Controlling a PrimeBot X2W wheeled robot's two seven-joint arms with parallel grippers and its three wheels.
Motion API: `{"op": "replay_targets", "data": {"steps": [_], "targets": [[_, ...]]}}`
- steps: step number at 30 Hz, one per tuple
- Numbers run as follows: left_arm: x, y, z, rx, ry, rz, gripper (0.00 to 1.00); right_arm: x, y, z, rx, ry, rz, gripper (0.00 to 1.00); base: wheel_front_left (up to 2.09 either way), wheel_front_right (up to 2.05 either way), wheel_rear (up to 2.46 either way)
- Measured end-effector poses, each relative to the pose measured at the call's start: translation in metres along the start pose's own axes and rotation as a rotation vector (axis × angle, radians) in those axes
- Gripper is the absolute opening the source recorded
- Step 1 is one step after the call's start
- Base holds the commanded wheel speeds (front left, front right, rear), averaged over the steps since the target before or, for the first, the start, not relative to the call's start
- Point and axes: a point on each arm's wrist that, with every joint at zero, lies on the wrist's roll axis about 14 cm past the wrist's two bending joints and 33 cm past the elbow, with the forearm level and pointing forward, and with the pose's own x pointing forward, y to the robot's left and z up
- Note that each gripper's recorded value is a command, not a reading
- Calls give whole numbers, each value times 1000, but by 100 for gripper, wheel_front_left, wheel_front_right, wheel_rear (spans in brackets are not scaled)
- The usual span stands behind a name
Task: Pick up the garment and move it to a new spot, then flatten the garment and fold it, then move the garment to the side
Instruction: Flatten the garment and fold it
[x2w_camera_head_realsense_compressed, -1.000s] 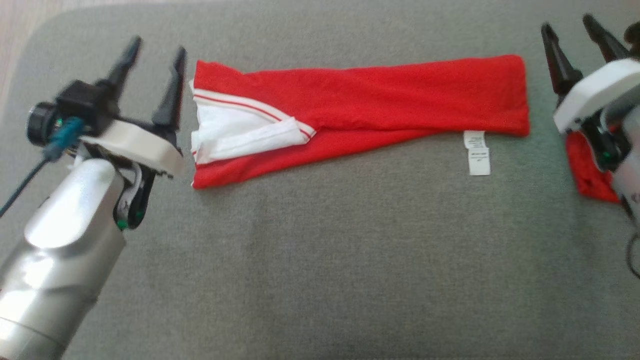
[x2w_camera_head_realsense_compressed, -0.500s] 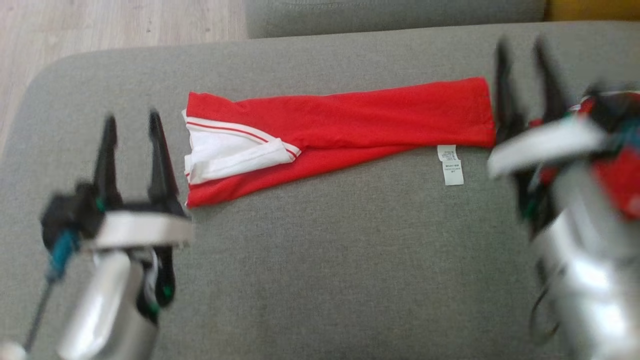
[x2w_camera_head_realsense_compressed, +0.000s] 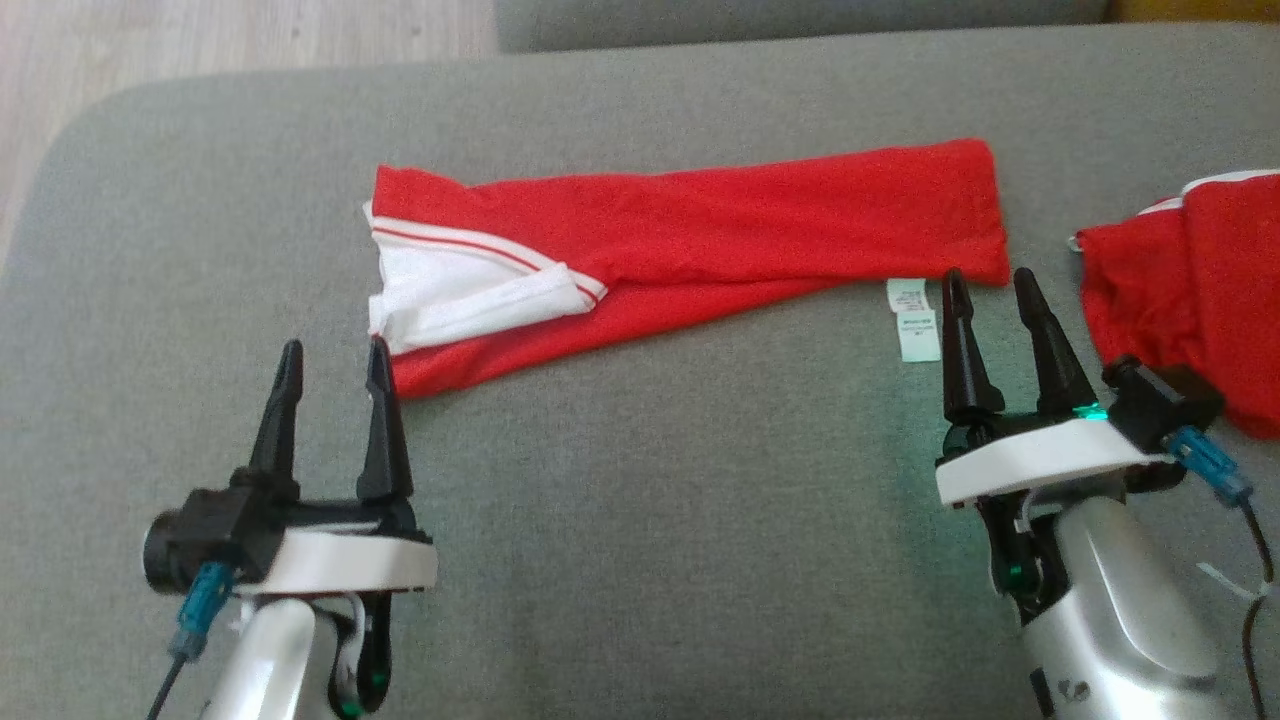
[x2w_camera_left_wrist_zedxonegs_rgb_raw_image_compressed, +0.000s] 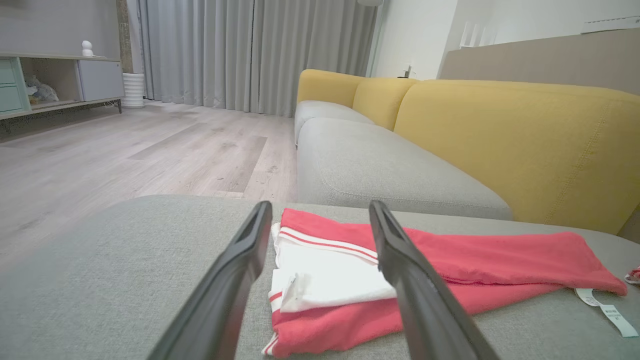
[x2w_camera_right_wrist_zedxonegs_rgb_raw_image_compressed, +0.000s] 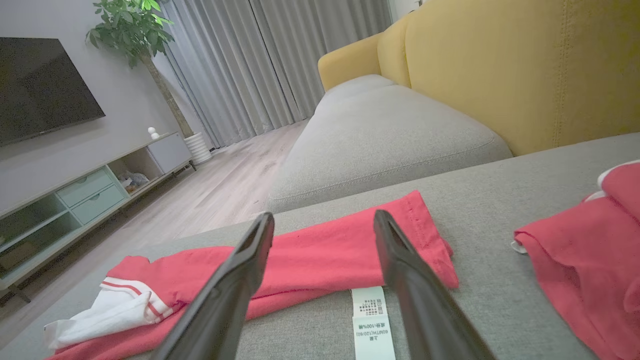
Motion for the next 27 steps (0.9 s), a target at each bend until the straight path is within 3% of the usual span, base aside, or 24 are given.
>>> {"op": "replay_targets", "data": {"steps": [1,9,21,22,23,27], "targets": [[16,-1,-3,9,-3,-24,100,17,-16,-20,-25,69,-38,100,0,0,0],[38,2,-20,-4,24,-33,100,79,-64,-27,-107,150,-161,100,0,0,0],[38,20,-31,1,54,4,100,87,-100,-88,-152,413,-282,100,0,0,0],[39,21,-31,1,54,6,100,91,-99,-88,-156,418,-276,66,0,0,0],[40,22,-31,1,55,8,100,94,-97,-88,-157,422,-271,0,0,0,0],[42,25,-30,1,51,19,100,95,-95,-86,-156,411,-265,0,0,0,0]]}}
